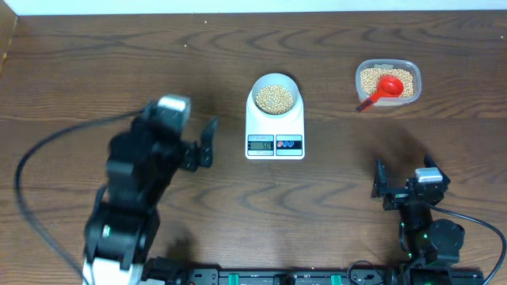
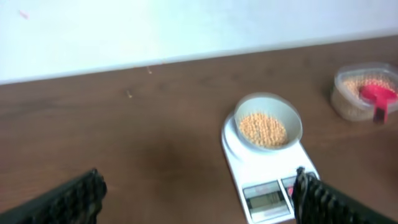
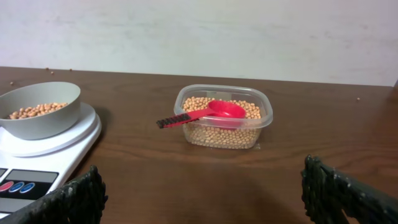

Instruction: Scoop item into bowl and weigh 50g on scale

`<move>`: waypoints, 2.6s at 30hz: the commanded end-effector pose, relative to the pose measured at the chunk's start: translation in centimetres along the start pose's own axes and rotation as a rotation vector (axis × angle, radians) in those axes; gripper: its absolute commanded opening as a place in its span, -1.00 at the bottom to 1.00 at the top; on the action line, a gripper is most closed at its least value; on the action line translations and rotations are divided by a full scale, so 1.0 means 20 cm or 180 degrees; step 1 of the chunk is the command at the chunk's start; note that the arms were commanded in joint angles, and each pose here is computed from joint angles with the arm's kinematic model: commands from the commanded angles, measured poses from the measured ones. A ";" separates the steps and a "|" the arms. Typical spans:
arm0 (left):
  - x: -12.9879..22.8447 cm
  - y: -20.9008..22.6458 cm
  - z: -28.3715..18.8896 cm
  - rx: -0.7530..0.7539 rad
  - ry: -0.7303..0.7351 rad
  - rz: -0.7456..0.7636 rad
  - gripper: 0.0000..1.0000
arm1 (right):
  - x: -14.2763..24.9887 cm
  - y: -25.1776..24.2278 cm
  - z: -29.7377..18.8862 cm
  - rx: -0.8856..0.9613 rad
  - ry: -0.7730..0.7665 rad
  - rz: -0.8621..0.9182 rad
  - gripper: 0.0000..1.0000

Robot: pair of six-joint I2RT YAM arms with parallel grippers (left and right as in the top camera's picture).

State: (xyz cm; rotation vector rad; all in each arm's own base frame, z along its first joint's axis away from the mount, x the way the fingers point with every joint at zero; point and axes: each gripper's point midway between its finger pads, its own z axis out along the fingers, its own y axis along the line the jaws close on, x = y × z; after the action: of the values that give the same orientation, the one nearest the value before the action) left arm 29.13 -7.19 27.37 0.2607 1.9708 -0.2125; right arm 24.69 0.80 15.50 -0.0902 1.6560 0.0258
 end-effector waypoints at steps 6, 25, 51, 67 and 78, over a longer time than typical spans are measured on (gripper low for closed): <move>0.14 0.11 -0.22 -0.0352 -0.0665 -0.0004 0.96 | 0.00 0.00 0.00 -0.0008 -0.0014 -0.0039 0.98; 0.45 0.24 -0.20 -0.0832 -0.1142 -0.0021 0.96 | 0.00 0.00 0.00 -0.0008 -0.0014 -0.0039 0.99; 0.74 0.27 -0.02 -0.0829 -0.0833 -0.0123 0.96 | 0.00 0.00 0.00 -0.0008 -0.0014 -0.0039 0.99; 0.75 0.27 -0.02 -0.0830 -0.0824 -0.0122 0.96 | 0.00 0.00 0.00 -0.0008 -0.0014 -0.0039 0.98; 0.75 0.27 -0.02 -0.0830 -0.0824 -0.0122 0.95 | 0.00 0.00 0.00 -0.0008 -0.0014 -0.0039 0.99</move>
State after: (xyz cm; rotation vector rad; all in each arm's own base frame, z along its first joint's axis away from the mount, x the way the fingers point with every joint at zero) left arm 24.36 -0.96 15.36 0.0413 1.6864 -0.0181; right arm 24.69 0.80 15.52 -0.0906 1.6548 0.0260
